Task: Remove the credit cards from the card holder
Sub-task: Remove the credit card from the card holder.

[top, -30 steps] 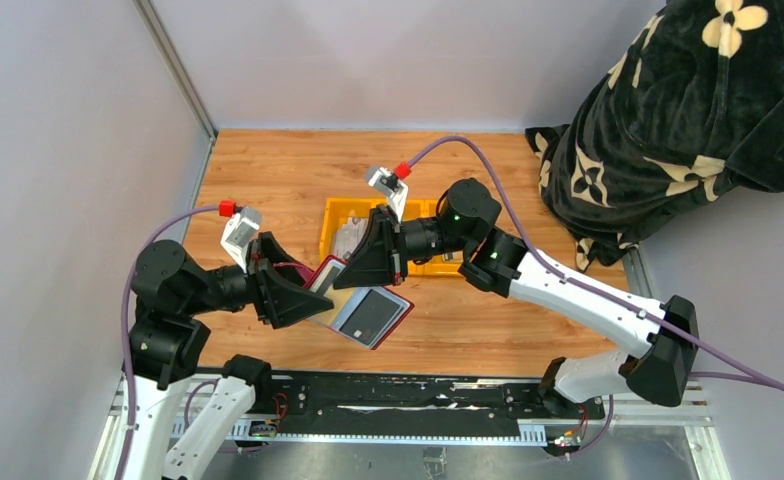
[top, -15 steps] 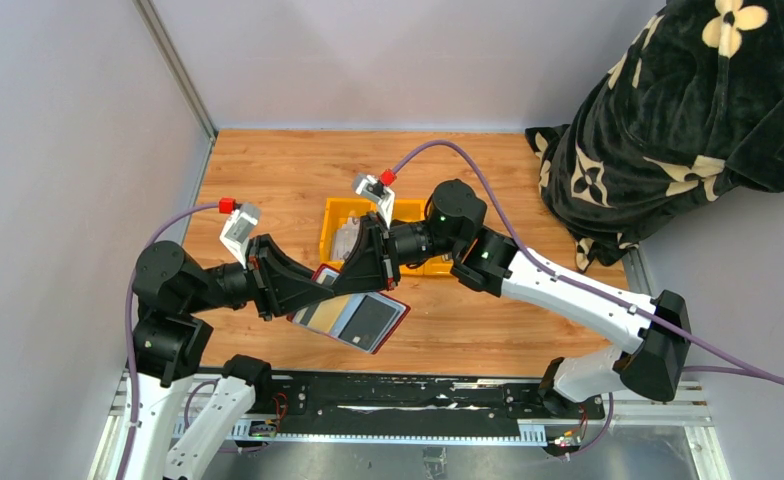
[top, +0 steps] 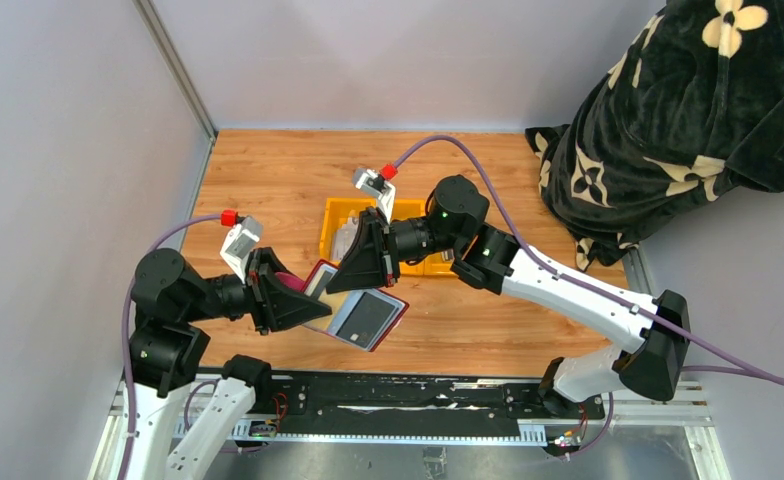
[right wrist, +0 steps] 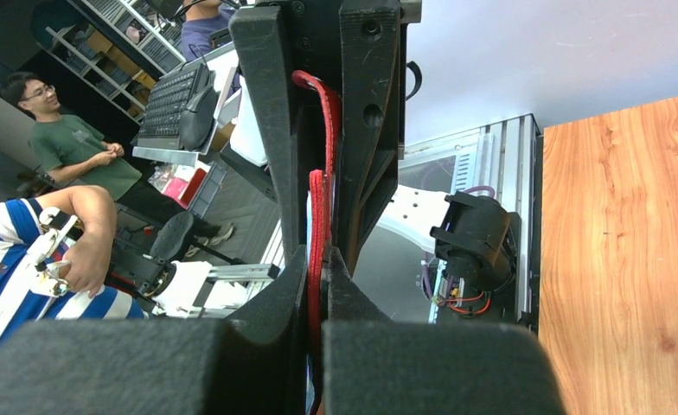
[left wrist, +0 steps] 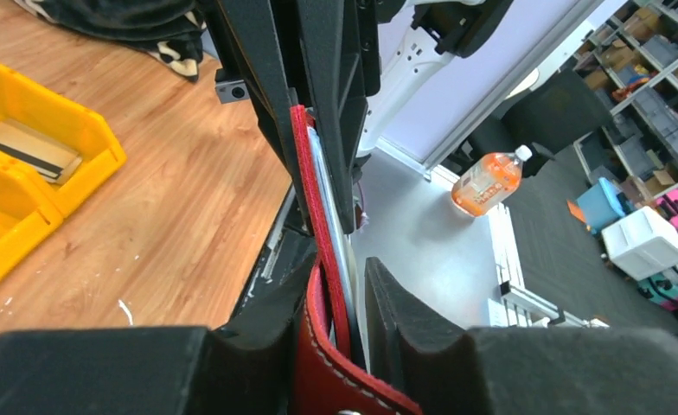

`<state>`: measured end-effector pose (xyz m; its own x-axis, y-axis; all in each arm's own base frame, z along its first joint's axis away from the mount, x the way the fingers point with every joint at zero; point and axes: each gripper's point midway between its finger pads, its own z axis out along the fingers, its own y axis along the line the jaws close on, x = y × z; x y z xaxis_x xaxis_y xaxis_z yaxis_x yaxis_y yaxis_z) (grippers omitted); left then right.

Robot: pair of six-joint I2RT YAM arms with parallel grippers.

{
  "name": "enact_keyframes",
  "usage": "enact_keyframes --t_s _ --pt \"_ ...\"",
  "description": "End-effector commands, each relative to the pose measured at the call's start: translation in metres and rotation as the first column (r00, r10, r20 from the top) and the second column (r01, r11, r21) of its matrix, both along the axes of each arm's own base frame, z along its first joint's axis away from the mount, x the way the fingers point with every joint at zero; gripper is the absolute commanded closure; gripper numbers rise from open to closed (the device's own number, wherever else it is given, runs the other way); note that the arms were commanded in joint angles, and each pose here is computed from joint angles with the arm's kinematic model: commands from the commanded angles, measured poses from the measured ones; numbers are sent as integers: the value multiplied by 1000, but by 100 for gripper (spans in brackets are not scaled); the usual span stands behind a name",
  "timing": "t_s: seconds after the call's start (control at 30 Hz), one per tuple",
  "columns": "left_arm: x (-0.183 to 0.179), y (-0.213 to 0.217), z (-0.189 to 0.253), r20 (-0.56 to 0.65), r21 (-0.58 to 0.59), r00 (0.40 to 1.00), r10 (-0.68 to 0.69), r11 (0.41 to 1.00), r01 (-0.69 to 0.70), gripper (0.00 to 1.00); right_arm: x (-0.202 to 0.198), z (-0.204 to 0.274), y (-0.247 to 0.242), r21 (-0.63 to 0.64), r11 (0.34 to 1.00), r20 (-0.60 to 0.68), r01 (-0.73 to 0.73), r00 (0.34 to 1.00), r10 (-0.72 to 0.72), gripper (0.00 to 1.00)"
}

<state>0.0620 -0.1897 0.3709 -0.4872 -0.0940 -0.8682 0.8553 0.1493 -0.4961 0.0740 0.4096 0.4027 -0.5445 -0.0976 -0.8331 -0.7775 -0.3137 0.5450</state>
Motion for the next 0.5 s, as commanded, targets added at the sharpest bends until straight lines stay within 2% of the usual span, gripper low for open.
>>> enact_keyframes --t_s 0.0,0.07,0.1,0.2,0.23,0.27,0.3,0.33,0.47 --pt "-3 1 0 14 11 1000 -14 1000 13 82 -5 21 -3 52 999 23 -15 1000 13 100" --pt "1 1 1 16 13 1000 7 1000 -7 94 -6 20 -4 48 999 21 -21 1000 20 100" --pt "4 1 0 15 14 1000 19 1000 -19 99 -6 20 -4 47 999 20 -22 1000 21 94" --pt "14 1 -1 -1 14 998 65 998 -65 100 -3 19 -4 40 999 19 -8 1000 8 70" --pt "17 1 -2 -5 16 997 78 997 -78 100 2 20 -5 38 999 24 12 1000 -13 55" --pt "21 1 -3 -6 19 996 93 995 -93 100 7 19 -6 24 999 20 37 999 -38 49" --pt "25 2 -4 -7 25 994 112 993 -112 100 16 20 -8 10 997 14 77 997 -78 39" --pt "30 3 -6 -6 32 991 136 990 -136 100 30 21 -10 -7 990 10 144 990 -144 34" --pt "53 7 -13 -2 52 970 241 969 -241 100 74 26 -36 -51 908 30 416 910 -415 25"
